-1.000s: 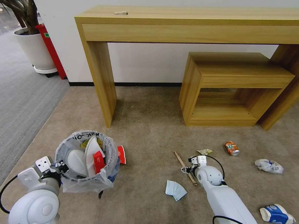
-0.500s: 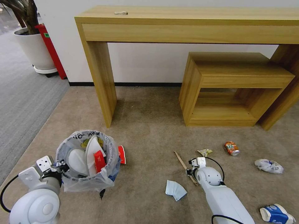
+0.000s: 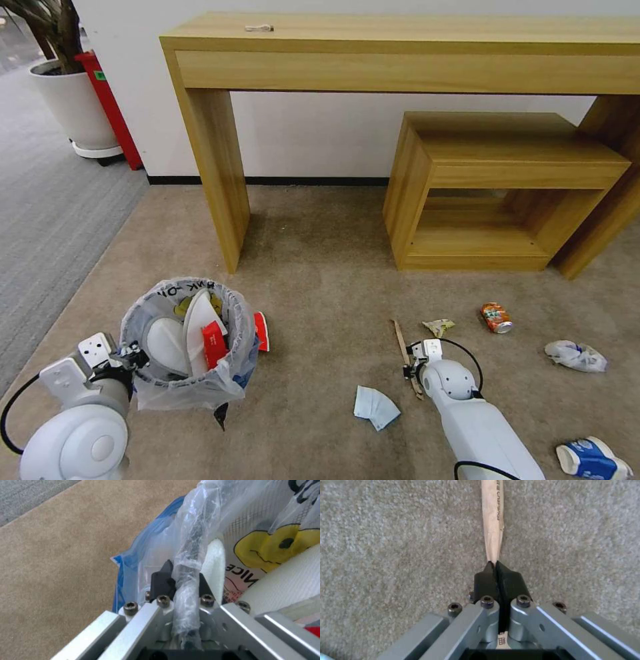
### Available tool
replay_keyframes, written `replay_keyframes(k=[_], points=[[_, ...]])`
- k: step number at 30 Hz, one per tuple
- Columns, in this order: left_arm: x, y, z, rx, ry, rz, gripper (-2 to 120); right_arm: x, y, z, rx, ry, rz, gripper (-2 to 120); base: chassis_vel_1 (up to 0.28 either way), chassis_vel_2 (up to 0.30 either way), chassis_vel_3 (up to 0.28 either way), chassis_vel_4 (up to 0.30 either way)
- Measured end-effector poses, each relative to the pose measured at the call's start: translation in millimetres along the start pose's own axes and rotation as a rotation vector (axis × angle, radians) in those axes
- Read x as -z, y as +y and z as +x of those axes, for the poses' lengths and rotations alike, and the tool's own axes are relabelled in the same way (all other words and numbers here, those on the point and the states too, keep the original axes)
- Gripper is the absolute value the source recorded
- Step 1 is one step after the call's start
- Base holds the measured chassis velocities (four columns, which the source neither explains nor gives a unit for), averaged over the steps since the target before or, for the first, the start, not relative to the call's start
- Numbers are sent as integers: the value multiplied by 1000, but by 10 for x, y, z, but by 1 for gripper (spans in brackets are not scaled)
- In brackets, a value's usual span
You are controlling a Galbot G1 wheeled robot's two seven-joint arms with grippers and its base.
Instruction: Pick up the trash bin and place the garbage on the floor into it.
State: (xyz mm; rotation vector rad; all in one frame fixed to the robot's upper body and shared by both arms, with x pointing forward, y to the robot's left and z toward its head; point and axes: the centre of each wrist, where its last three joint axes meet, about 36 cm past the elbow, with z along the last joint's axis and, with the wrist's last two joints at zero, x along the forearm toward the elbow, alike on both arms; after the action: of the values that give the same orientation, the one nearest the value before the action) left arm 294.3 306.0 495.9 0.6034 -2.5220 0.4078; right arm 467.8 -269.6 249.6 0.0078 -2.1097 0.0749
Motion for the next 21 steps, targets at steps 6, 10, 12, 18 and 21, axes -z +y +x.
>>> replay_keyframes(k=[6, 10, 12, 18, 21], points=[[-24, -21, 4, -3, 6, -2, 1, 38, -11, 141, 7, -62, 7, 0, 0, 0, 0, 0], [-36, -38, 8, -6, 9, -3, 1, 82, -13, 258, 21, -121, 2, 0, 0, 0, 0, 0], [-49, -70, 25, -11, 9, -6, 1, 144, -14, 407, 42, -181, -4, 0, 0, 0, 0, 0], [-76, -120, 53, -23, 13, -9, 1, 219, -3, 626, 114, -325, -31, 0, 0, 0, 0, 0], [-114, -164, 78, -36, 23, -15, 1, 247, 34, 781, 307, -577, -34, 0, 0, 0, 0, 0]])
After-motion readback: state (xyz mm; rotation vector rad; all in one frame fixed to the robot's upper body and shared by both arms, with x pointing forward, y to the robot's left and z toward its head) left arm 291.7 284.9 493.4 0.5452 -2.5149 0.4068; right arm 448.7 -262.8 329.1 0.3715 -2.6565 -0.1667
